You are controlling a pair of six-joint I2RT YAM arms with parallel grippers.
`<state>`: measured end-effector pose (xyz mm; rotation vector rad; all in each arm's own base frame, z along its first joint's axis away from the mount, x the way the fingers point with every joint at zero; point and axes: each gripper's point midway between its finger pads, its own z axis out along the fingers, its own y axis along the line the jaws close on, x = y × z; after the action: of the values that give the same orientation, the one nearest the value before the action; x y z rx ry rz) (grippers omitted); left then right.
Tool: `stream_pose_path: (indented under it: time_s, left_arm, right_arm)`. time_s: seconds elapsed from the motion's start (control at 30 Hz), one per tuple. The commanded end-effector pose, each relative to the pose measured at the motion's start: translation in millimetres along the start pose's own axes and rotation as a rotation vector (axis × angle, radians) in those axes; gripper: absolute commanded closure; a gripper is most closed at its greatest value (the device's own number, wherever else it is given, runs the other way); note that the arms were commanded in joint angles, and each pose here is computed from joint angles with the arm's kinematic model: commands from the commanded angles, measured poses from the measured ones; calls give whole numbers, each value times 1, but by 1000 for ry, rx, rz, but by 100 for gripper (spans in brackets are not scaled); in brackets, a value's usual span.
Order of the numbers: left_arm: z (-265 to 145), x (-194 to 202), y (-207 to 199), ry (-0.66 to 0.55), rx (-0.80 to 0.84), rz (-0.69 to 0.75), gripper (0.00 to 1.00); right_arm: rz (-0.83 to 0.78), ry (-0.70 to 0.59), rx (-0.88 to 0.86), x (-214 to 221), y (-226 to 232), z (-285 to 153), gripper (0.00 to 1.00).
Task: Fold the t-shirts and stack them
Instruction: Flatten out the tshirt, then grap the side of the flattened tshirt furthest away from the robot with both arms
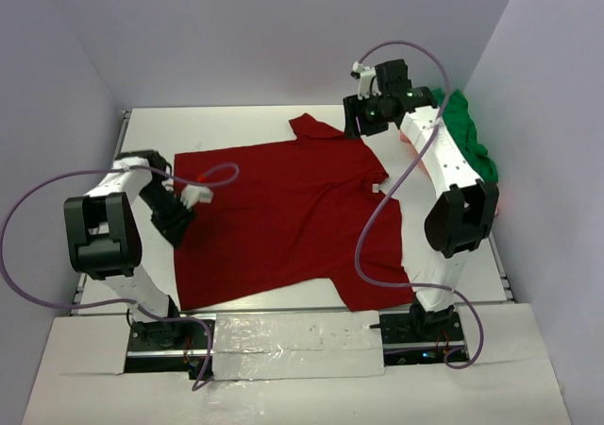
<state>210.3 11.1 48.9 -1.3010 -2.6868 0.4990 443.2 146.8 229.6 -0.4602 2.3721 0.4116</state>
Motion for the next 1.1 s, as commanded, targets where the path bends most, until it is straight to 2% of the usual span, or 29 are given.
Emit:
stream_pose_path:
  time_s: [0.0,0.13,0.17,0.2,0.23,0.27,0.3,0.33,0.37,0.43,0.53,0.63,0.73,1.07]
  left_arm:
    - [-44,-54,-16,-294,69,53,51]
    - [-87,-96,-2,-490,38,57,51]
    - [-94,-110,12,-549,-13,55,52]
    - [-96,-118,22,-593,-41,24,53]
    - [-98,-125,31,-630,-56,-71,54]
    - [-107,-141,58,-705,-163,-68,54]
    - [-102,-143,67,-725,-198,-102,54]
    - [-104,-143,83,-743,-253,-205,54]
    - [-110,-150,101,-802,-326,-217,55]
    - [-116,-150,117,-841,-386,-311,55]
    - [-132,-156,129,-936,-424,-371,55]
    - [-139,-160,127,-991,-403,-403,55]
    - [-140,-158,122,-1014,-404,-403,55]
    - [-138,-143,102,-1026,-427,-394,54]
  right_arm:
    - [-107,-30,10,-5,0,29,39]
    - [-149,-2,33,1,-4,59,39]
    - [-165,-2,28,1,-2,63,39]
    - [-171,-4,31,0,-2,67,39]
    - [-179,-13,41,-1,-4,76,39]
    - [-190,-15,52,-2,-5,81,39]
    - [-226,-26,77,-7,-5,86,39]
    - [-243,-34,104,-11,-7,90,39]
    - [-274,-25,127,-9,-10,101,39]
    - [-348,-41,199,-17,-7,111,39]
    - [-524,-49,365,-21,-10,132,39]
    - [-652,-42,500,-21,-13,154,39]
    - [-710,-38,566,-22,-18,173,40]
    - [-863,-26,773,-33,-42,193,44]
